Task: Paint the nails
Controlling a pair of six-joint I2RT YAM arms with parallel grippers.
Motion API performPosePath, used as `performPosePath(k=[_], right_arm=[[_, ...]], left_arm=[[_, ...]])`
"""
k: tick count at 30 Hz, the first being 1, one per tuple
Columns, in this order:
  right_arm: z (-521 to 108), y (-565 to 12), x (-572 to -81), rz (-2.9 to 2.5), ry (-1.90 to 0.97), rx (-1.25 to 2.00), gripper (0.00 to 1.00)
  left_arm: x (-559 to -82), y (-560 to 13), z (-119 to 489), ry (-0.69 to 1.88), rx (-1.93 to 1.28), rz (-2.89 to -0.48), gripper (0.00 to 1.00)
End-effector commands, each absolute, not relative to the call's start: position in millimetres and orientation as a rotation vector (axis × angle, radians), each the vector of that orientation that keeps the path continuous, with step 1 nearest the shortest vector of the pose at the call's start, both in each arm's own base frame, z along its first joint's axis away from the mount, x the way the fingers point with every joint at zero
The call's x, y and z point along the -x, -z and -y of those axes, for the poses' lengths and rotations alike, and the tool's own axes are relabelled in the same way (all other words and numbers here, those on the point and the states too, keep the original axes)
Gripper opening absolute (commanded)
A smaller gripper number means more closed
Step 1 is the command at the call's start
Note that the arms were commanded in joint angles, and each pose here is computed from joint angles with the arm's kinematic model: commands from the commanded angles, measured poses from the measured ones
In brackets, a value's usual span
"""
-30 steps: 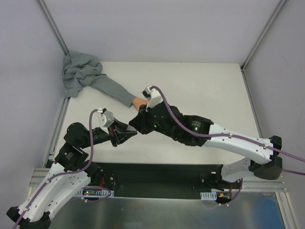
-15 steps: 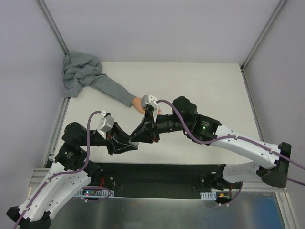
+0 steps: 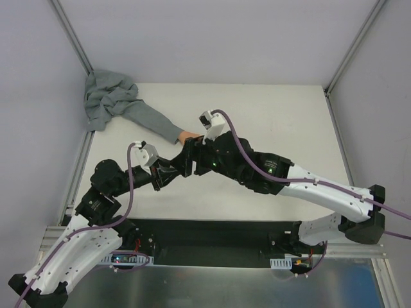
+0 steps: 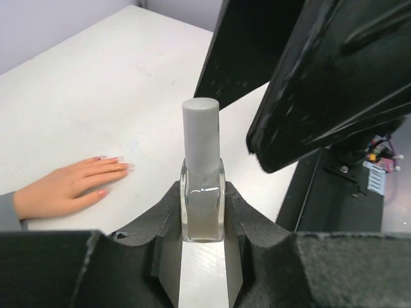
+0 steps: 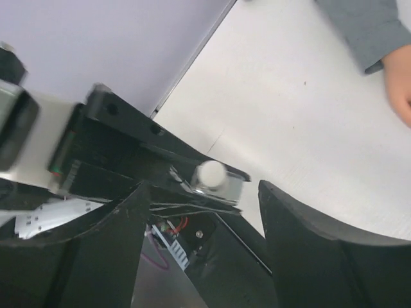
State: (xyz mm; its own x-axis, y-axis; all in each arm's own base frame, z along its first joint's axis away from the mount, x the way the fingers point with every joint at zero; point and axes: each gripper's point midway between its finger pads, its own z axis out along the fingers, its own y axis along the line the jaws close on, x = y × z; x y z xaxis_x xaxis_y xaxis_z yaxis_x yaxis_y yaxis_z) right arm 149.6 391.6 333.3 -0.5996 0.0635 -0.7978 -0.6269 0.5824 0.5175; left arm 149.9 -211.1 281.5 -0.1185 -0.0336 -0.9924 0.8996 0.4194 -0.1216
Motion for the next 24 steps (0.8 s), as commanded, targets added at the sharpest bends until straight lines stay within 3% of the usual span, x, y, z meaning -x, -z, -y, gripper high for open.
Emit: performPosePath(k=[1,3,10,18,22,23,24], right_arm=[[-385.8,-353.8,-172.9,-1.991,-0.853,0.248,0.65],[-394.2,-354.4,-174.6,-2.000,-0.825,0.244,0.54],[-408.5,-349.9,-178.5,-2.018,-0.784,0.258,0.50],[-408.1,-338.2,-176.2,-2.029,-0.789,0.268,0.40],[-408.5,-343.0,-170.9,-1.984,-0.841,0.369,0.12],[-407.0,-342.8,-171.3,-1.967,-0.838,0.426,0.00],[-420.9,-351.9,-154.8,-1.928,-0.989,0.541,0.00]], left_arm=[[-172.8,-301.4,200.2,0.800,-0.778,-1.410,0.00],[-175.0,-298.9,199.4,0.790,-0.772,-1.418,0.00],[-168.3,-303.4,197.1,0.806,-0.762,-1.397,0.00],[-159.3,-309.6,197.4,0.861,-0.740,-1.390,0.00],[-150.6,-312.2,202.1,0.916,-0.764,-1.384,0.00],[-142.3,-312.6,205.9,0.957,-0.801,-1.371,0.00],[-137.2,-313.5,208.6,0.986,-0.823,-1.366,0.00]])
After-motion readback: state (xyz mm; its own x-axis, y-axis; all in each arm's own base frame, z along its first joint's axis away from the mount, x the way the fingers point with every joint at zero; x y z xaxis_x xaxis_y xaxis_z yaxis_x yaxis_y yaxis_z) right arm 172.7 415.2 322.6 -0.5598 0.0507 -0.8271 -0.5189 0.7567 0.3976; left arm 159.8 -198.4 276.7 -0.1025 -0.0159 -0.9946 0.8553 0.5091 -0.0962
